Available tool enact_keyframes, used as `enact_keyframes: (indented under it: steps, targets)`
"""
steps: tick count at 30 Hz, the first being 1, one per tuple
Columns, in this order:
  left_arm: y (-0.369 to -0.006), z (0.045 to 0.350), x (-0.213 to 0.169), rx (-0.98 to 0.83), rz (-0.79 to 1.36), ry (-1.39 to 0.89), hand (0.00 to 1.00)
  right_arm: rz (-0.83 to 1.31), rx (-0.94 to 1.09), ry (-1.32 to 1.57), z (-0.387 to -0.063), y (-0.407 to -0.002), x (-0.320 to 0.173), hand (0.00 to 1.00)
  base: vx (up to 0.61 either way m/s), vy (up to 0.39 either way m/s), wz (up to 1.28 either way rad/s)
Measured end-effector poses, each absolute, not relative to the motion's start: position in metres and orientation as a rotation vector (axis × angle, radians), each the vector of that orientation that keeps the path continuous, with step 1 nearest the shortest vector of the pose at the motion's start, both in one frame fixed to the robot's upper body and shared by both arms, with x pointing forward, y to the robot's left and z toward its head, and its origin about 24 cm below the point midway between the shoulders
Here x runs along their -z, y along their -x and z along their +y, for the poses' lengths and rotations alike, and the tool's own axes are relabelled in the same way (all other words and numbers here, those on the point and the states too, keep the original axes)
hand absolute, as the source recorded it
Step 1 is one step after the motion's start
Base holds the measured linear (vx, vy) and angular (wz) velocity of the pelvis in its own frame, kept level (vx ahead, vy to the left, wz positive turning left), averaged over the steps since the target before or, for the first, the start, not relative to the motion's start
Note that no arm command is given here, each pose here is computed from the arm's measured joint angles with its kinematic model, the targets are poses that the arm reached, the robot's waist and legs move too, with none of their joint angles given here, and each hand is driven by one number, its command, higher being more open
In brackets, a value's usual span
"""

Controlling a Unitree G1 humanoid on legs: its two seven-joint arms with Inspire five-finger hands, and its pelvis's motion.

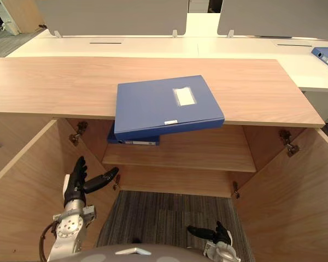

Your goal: Walk over to the cabinet, pick up the folder, carry it to the office cabinet, place the folder inside the office cabinet, then close the office cabinet door

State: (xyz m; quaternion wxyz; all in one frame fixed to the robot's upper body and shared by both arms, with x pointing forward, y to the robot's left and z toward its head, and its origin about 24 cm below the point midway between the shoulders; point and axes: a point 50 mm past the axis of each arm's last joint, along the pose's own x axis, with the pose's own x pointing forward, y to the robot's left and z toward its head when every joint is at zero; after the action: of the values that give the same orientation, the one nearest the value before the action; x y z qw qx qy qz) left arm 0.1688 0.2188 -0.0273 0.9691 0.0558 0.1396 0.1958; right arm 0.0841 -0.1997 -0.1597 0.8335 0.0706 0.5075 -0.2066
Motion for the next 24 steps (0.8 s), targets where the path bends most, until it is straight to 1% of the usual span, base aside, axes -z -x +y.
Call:
enact_keyframes:
  steps: [4,6,9,24]
  targets:
    - [-0.178,0.216,0.001,-0.361,0.154,-0.188,1.00,1.076,0.423,-0.144,-0.199,-0.085,0.160,1.00,-0.01,-0.007,0.03]
    - [-0.182,0.222,-0.017,-0.352,0.070,-0.274,1.00,1.076,0.410,-0.132,-0.199,-0.085,0.160,1.00,-0.04,-0.014,-0.03]
    - [-0.185,0.225,-0.034,-0.344,-0.014,-0.351,1.00,1.080,0.412,-0.126,-0.201,-0.084,0.160,1.00,-0.03,-0.008,-0.01]
    - [-0.190,0.227,-0.082,-0.242,-0.244,-0.672,1.00,1.123,0.404,-0.075,-0.216,-0.074,0.162,1.00,-0.01,-0.005,-0.01]
